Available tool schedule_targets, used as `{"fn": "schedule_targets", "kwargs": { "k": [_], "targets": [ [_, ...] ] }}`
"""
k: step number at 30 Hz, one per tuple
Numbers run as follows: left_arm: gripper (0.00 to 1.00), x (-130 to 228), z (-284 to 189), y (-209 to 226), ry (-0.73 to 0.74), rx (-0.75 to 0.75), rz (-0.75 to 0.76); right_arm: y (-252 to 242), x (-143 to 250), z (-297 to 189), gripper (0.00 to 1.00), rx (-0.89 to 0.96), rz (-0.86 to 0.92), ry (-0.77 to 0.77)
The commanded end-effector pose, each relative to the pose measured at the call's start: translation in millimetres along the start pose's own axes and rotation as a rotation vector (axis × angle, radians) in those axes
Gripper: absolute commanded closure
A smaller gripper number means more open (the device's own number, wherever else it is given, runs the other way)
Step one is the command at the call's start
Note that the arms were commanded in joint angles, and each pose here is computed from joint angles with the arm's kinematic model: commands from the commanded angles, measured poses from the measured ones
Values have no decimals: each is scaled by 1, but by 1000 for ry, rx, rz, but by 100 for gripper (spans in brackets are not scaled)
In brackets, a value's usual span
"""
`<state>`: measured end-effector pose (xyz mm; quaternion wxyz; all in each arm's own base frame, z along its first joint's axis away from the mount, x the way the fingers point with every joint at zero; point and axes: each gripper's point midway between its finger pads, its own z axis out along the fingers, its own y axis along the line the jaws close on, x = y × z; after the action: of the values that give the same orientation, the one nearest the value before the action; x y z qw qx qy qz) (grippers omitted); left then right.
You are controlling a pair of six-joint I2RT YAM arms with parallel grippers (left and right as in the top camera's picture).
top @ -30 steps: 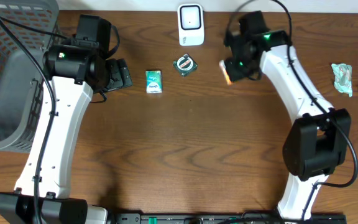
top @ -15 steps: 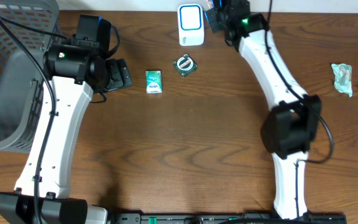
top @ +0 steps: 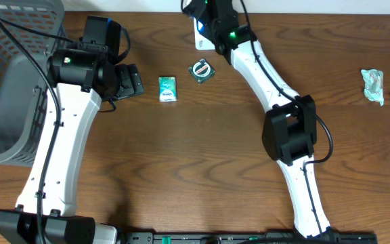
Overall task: Scan the item barcode
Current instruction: 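Present the orange packet to the white scanner with the right gripper, then carry the orange packet to the far right and release it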
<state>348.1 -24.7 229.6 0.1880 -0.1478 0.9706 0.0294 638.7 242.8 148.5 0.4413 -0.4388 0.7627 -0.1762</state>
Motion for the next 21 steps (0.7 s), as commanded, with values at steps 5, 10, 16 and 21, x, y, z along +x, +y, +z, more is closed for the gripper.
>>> {"fn": "schedule_targets", "kwargs": {
  "k": [5,10,16,21],
  "targets": [
    [2,-3,-5,3,-17,-8,5,-11,10,5,99,30,-70,29],
    [2,-3,-5,3,-17,-8,5,-9,14,5,99,24,8,41],
    [2,-3,-5,3,-17,-8,5,-42,16,-13,99,68,257,37],
    [2,-3,-5,3,-17,-8,5,-105,71,-52,99,138,414,177]
  ]
}}
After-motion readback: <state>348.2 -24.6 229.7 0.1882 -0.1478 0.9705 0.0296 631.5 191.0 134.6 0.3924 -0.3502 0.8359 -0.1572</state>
